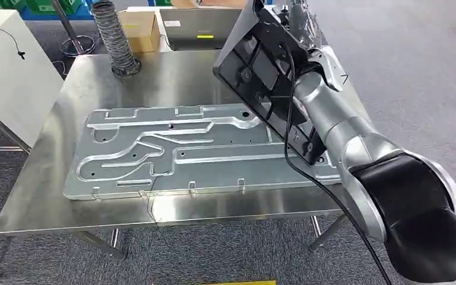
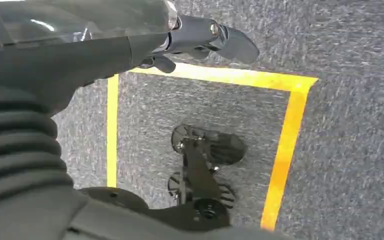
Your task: Take the parts from the cabinet and place them on the table.
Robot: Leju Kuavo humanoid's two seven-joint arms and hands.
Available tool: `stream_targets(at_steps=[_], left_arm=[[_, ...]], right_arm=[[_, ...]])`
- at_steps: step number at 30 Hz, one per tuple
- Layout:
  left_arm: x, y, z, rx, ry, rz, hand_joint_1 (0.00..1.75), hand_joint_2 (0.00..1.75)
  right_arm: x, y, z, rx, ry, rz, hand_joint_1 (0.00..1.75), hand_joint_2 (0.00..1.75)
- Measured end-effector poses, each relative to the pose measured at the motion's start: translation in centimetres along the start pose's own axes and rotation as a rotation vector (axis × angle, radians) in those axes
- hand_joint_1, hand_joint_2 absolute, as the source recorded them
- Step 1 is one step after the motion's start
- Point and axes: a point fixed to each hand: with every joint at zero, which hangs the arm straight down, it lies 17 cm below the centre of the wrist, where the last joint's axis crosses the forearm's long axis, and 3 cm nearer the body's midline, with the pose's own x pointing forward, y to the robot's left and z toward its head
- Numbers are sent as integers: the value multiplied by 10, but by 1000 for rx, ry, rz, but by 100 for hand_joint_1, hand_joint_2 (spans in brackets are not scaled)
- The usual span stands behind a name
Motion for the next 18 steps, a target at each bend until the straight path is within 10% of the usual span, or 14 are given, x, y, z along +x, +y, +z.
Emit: stream_targets(at_steps=[18], left_arm=[[8,-13,0,-34,-14,23,0,0]], right_arm=[[-39,75,31,534,-1,710,0,0]])
